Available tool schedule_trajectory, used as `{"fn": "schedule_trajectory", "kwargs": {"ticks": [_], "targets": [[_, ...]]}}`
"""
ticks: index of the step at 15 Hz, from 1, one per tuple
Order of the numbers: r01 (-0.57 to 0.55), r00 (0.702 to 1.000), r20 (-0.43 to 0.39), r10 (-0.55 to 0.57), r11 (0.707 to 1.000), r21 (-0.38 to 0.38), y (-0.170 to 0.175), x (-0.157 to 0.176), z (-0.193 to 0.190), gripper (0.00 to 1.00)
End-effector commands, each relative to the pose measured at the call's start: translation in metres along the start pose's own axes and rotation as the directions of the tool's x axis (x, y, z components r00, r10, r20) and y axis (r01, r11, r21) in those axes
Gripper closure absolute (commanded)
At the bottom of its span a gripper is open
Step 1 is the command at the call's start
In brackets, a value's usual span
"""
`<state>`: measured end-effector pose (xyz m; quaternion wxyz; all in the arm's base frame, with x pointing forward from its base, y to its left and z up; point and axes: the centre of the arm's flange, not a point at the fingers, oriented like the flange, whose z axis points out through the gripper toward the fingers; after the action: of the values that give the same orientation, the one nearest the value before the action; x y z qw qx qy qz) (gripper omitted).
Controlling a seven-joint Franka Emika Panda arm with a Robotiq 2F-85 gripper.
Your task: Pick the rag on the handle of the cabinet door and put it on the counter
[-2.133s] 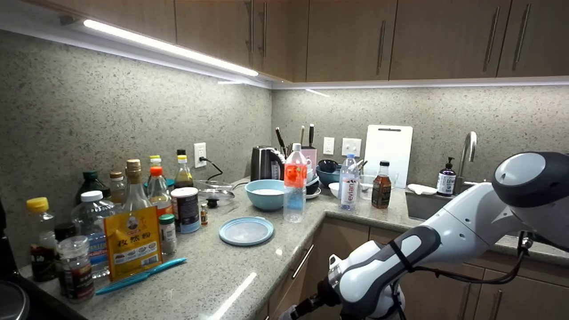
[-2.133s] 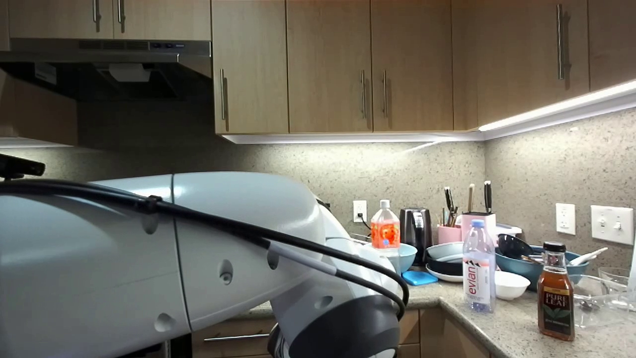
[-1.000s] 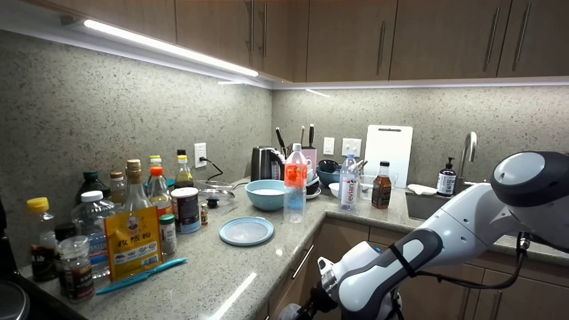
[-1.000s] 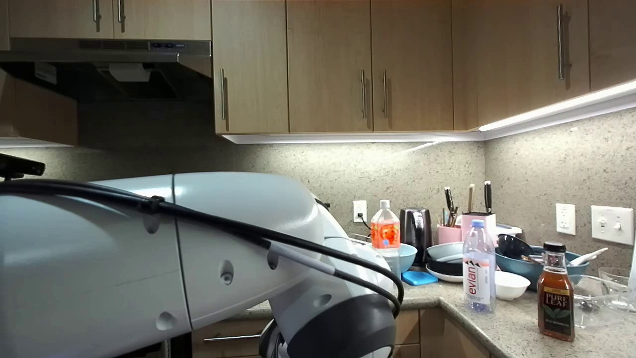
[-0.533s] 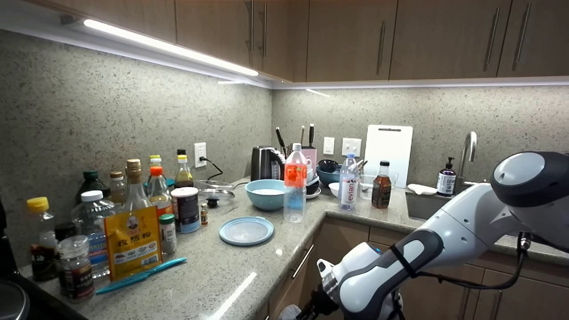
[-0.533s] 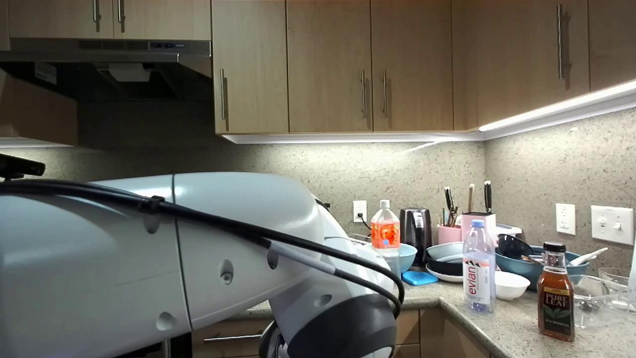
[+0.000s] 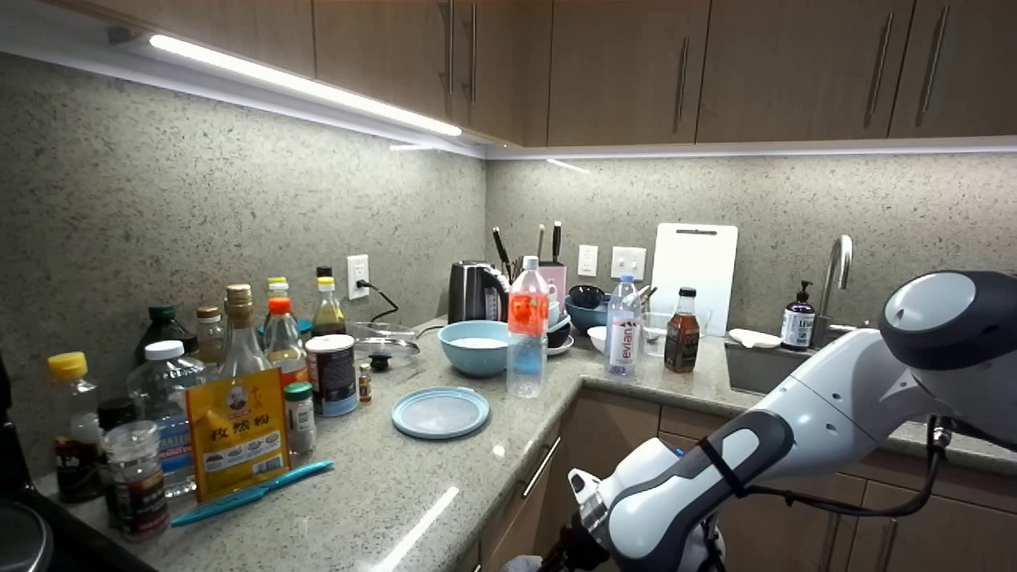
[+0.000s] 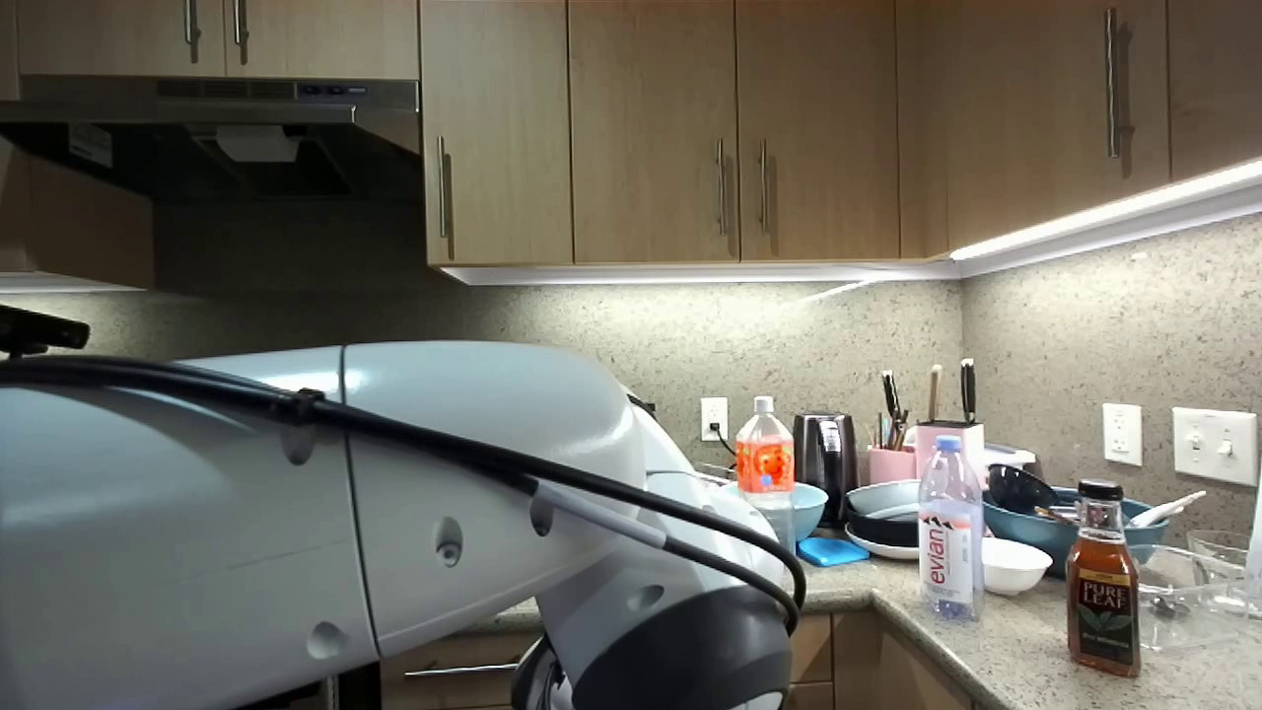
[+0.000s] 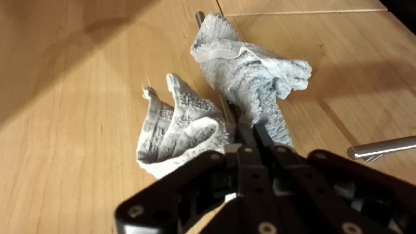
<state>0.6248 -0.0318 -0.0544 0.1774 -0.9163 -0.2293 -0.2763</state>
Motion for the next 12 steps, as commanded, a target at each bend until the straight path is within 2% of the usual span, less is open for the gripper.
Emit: {"fn": "schedule_trajectory", "kwargs": {"ticks": [1, 3, 4, 6, 8, 9, 10, 12], "targets": [[0.013, 1.0, -0.023, -0.013, 0.999, 0.033, 0.012, -0.013, 0.017, 0.98], [-0.007, 1.0, -0.006, 0.007, 1.0, 0.024, 0.014, -0.012, 0.017, 0.95], [-0.017, 1.0, -0.002, 0.017, 1.0, 0.02, 0.015, -0.012, 0.017, 0.69], [-0.041, 0.999, 0.007, 0.041, 0.999, 0.015, 0.016, -0.012, 0.017, 0.68], [-0.069, 0.997, 0.02, 0.068, 0.998, 0.011, 0.019, -0.012, 0.018, 0.56], [-0.048, 0.999, 0.011, 0.048, 0.999, 0.001, 0.007, -0.008, 0.001, 0.51], [-0.047, 0.999, 0.013, 0.047, 0.999, -0.001, 0.008, -0.008, 0.001, 0.69], [-0.044, 0.999, 0.014, 0.044, 0.999, -0.001, 0.007, -0.008, 0.002, 0.57]]}}
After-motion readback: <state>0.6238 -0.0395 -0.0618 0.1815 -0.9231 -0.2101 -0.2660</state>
